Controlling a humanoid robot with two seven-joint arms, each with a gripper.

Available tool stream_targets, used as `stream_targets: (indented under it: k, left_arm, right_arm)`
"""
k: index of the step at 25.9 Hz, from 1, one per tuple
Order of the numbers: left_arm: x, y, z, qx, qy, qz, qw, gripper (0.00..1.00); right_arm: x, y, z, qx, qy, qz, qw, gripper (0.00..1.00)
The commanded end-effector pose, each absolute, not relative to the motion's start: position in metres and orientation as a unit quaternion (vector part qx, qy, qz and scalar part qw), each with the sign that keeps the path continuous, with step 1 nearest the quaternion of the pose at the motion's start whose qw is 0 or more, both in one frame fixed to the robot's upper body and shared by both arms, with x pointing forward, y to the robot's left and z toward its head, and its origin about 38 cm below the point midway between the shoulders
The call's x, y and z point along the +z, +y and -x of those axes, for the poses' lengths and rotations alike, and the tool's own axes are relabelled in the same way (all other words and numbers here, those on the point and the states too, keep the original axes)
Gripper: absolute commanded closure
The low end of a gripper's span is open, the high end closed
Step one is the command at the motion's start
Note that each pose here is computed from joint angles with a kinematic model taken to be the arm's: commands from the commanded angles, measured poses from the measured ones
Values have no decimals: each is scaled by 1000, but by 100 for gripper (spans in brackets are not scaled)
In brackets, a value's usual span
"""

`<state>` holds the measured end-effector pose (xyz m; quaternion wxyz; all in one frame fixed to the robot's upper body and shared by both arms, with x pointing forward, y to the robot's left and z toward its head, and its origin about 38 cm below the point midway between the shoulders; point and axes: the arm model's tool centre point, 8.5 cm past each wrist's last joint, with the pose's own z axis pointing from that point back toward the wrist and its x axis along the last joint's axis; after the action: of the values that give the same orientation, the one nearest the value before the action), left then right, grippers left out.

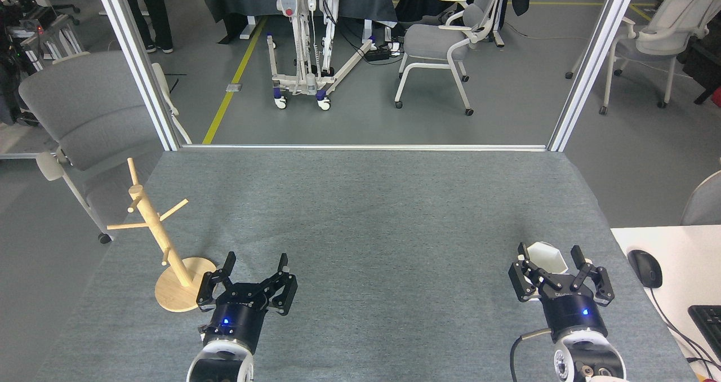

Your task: Hang cup on storage rack

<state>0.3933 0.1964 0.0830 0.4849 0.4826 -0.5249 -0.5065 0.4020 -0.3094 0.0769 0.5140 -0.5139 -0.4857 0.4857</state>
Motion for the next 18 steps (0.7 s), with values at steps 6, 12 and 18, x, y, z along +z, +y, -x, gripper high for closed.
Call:
stream_targets:
  k: [6,12,18]
  left_arm:
    - [84,187,-392,-496,-523,-484,496,1]
    - [95,183,-395,-487,-531,-491,489,1]
    - [97,181,-395,-480,-542,-482,493,1]
  right_arm:
    - [76,-308,-402,486,-487,511,516,0]
    - [76,-315,-400,485,-479,512,522,0]
    - [56,-354,-375,479,-441,521,552,0]
